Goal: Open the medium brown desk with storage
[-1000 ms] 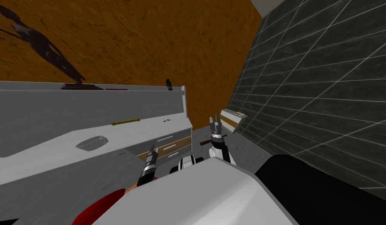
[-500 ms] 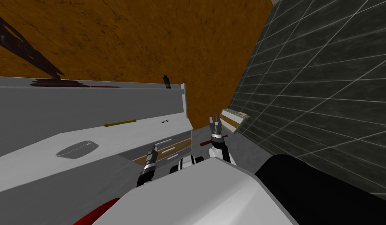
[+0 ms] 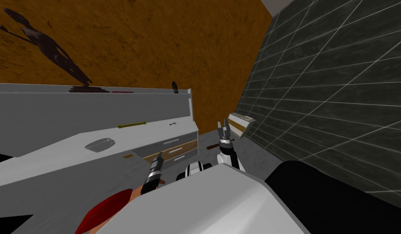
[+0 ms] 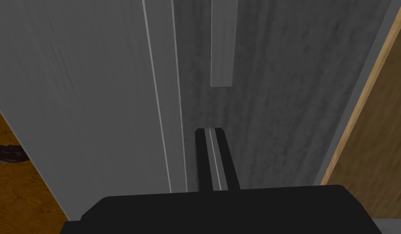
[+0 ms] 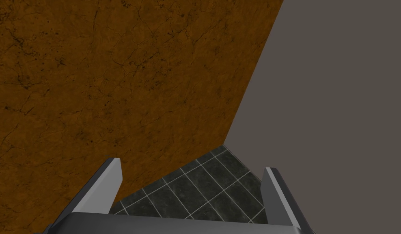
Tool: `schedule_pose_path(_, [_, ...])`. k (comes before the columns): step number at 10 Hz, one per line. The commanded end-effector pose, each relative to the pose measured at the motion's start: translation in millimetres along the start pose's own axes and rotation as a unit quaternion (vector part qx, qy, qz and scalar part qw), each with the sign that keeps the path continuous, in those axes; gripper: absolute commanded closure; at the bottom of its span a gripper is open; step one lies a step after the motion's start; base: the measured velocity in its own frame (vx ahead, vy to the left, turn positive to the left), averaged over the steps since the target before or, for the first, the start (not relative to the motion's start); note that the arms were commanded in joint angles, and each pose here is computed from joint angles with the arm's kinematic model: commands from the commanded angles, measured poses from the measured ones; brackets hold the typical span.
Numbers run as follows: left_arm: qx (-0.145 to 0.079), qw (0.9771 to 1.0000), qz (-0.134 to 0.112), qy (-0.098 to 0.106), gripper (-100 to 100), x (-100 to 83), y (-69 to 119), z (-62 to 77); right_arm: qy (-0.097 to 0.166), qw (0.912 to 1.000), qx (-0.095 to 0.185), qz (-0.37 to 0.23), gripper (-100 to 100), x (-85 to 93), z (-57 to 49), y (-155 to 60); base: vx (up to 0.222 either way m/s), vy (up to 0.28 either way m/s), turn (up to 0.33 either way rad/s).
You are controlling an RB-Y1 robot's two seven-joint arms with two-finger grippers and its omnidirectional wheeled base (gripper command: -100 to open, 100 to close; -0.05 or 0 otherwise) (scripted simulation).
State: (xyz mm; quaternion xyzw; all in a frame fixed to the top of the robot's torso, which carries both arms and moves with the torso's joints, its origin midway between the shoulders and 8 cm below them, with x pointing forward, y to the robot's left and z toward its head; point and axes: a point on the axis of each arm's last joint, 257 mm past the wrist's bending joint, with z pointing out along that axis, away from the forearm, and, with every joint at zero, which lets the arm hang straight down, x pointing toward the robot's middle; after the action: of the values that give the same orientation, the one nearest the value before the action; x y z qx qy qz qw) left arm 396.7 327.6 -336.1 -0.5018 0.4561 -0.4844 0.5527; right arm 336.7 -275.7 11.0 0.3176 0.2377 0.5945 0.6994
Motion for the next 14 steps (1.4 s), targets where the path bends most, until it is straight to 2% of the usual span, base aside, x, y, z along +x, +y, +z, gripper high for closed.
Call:
schedule_pose_path(1, [-0.004, 1.0000, -0.003, -0.003, -100, 1.0, 5.0, 2.1, 0.000, 1.0000, 0.000, 0.000, 0, -0.1, -0.1, 0.0, 0.142, 0.009, -0.014])
schedule_pose_path(4, [-0.007, 0.9999, -0.005, -0.005, -100, 1.8, 7.9, 3.0, 0.000, 1.0000, 0.000, 0.000, 0, -0.2, -0.1, 0.0, 0.124, 0.027, -0.008])
schedule_pose_path(5, [-0.007, 0.9999, -0.006, -0.006, -100, -1.6, 2.8, 11.6, 0.000, 1.0000, 0.000, 0.000, 0, -0.1, -0.1, 0.0, 0.090, 0.011, -0.017])
schedule_pose_path(6, [-0.006, 1.0000, -0.006, -0.005, -100, 0.7, 4.8, 8.4, 0.000, 1.0000, 0.000, 0.000, 0, -0.1, -0.1, 0.0, 0.056, 0.007, -0.006])
schedule_pose_path(7, [-0.006, 0.9999, -0.006, -0.005, 100, 0.5, 4.8, 9.3, 0.000, 1.0000, 0.000, 0.000, 0, -0.1, -0.1, 0.0, 0.010, 0.001, 0.001])
schedule_pose_path(13, [-0.006, 1.0000, -0.006, -0.001, 100, -0.3, 0.3, 4.4, 0.000, 1.0000, 0.000, 0.000, 0, 0.0, 0.1, 0.0, -0.147, -0.027, 0.016])
schedule_pose_path(14, [-0.010, 0.9999, -0.007, -0.003, -100, -0.4, 3.4, 6.5, 0.000, 1.0000, 0.000, 0.000, 0, 0.0, 0.0, 0.0, 0.068, -0.014, -0.019])
